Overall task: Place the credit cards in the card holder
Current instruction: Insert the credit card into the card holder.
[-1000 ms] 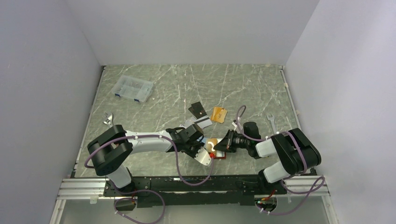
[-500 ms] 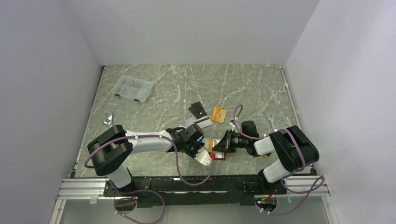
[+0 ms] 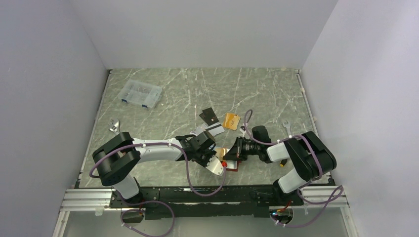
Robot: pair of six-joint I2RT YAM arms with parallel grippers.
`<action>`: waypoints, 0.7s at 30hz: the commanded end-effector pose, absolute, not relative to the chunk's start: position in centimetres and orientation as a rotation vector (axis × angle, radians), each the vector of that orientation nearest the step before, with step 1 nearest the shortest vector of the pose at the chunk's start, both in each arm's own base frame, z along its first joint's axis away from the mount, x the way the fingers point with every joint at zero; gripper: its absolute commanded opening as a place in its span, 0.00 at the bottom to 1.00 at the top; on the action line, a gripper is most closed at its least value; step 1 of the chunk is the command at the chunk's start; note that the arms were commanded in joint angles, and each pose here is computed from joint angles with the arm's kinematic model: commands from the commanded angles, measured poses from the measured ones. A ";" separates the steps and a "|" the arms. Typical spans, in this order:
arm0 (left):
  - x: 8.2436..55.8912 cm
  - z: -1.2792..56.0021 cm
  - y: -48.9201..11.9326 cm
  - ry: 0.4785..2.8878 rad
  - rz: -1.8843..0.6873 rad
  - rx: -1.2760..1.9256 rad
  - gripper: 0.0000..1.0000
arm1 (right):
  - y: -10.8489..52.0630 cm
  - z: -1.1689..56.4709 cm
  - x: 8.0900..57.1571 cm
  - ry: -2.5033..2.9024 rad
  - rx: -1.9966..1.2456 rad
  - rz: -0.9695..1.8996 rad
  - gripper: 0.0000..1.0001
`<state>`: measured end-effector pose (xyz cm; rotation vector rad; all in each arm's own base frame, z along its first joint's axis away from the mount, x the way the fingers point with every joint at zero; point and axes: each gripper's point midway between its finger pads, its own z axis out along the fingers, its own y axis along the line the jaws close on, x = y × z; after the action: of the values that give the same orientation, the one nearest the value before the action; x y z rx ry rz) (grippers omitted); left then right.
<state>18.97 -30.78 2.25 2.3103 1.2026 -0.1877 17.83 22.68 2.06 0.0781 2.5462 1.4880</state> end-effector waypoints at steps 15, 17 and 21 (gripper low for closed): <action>18.3 2.2 -30.3 1.255 -0.212 2.305 0.00 | 22.6 1.8 19.3 2.560 0.126 1.151 0.31; 18.4 2.1 -30.4 1.259 -0.208 2.296 0.00 | 22.2 2.4 19.4 2.545 0.130 1.108 0.37; 18.7 1.9 -30.4 1.266 -0.194 2.279 0.00 | 21.5 2.8 19.1 2.531 0.150 1.080 0.59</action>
<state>19.01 -30.68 2.23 2.2923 1.2375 -0.1877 18.82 23.02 3.48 0.1081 2.5097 1.2235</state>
